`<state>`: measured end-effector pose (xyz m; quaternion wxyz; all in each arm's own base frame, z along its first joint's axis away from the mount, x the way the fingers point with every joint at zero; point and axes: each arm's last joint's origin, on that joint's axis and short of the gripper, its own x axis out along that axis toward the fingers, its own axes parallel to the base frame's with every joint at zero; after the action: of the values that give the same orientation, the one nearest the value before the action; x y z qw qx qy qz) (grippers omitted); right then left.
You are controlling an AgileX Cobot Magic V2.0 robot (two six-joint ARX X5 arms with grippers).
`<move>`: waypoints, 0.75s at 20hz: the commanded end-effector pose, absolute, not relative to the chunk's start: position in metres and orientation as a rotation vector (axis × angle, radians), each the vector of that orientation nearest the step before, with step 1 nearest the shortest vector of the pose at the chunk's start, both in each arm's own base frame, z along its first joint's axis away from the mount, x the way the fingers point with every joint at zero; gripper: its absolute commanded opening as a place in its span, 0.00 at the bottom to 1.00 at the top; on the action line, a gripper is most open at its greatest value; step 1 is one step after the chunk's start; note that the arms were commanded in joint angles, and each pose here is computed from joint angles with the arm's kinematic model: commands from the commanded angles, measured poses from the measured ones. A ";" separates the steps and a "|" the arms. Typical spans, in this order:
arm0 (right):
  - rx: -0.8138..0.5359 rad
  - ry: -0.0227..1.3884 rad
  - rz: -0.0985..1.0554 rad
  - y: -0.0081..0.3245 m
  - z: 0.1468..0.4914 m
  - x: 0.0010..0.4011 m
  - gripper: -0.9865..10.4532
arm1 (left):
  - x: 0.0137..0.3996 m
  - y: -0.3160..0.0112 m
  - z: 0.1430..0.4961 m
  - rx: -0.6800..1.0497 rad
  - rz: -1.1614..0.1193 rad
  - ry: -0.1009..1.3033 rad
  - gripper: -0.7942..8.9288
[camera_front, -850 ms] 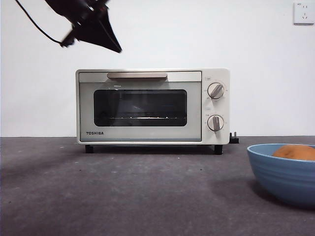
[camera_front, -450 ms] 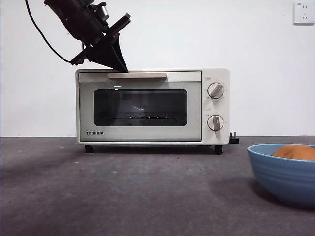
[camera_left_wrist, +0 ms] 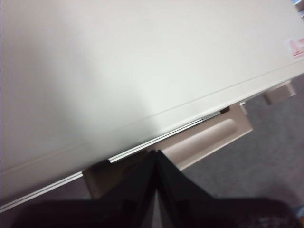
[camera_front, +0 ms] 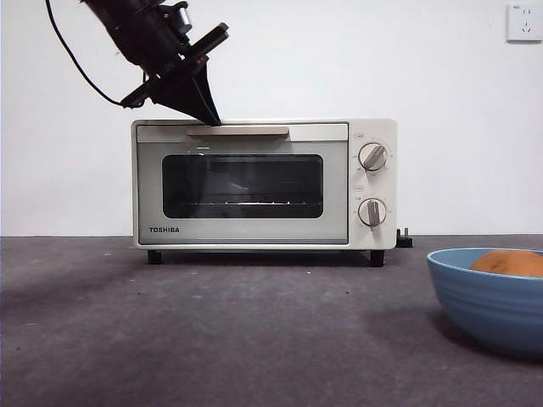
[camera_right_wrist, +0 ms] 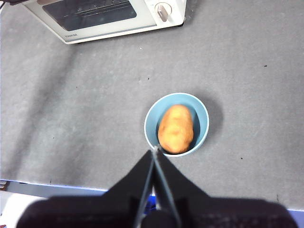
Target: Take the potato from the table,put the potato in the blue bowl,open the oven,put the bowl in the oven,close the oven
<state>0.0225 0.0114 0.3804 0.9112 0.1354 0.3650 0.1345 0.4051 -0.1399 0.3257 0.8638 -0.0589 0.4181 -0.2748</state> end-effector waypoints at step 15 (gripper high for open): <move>0.340 0.608 0.328 -0.005 0.418 -0.004 0.08 | 0.375 -0.172 0.300 0.124 -0.516 1.114 0.08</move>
<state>-0.0015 -0.0033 0.4190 0.9289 0.1669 0.2885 0.1612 0.3686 -0.1734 0.3211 0.8267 0.0401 0.4948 -0.2648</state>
